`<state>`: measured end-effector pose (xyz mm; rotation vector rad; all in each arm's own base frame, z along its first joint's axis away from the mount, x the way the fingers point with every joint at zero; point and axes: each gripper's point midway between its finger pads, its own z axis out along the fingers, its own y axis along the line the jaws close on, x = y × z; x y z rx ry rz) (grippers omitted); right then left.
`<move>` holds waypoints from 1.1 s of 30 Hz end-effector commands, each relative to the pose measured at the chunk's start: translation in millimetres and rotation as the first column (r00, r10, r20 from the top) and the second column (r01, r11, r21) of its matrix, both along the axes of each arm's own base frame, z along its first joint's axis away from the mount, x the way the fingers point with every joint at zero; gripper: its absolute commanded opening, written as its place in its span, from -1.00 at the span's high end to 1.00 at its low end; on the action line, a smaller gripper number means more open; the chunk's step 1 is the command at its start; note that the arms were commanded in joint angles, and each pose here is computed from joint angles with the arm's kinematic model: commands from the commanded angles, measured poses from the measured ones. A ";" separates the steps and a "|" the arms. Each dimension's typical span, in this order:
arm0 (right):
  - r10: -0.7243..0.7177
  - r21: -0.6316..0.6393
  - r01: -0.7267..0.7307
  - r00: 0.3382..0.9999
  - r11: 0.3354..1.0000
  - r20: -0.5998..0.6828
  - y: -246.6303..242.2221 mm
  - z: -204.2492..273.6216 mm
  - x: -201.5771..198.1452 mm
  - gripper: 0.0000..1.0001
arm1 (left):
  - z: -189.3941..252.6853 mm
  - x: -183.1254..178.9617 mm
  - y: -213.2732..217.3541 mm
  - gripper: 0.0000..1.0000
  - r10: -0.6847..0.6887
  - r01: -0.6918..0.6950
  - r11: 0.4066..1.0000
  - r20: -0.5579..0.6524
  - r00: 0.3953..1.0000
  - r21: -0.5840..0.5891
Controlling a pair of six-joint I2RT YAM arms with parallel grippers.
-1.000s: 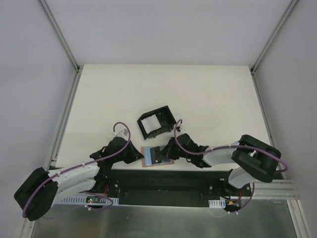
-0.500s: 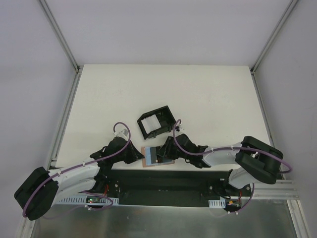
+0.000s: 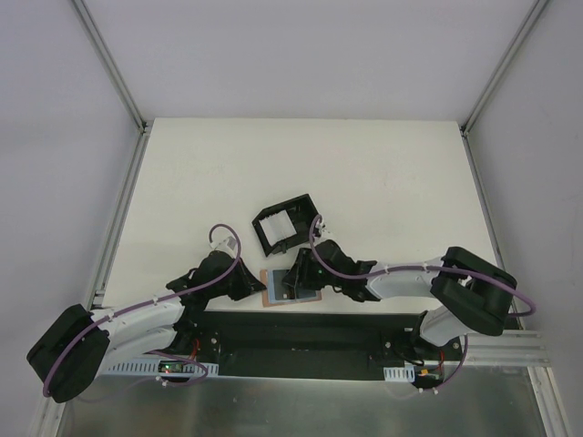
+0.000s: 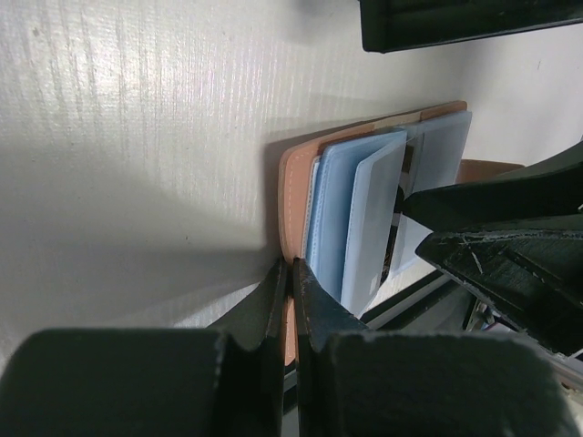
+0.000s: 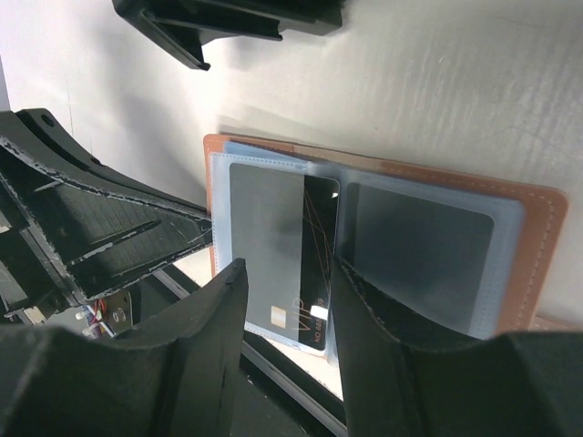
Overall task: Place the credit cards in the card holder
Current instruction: Insert the credit card into the card holder.
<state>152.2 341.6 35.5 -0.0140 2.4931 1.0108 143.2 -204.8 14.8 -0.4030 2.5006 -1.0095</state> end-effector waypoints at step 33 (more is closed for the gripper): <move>0.130 -0.084 -0.126 0.991 0.988 0.044 19.4 12.0 -3.4 0.04 | -15.7 -9.3 10.5 1.00 -0.004 0.005 0.999 -0.040 0.999 0.048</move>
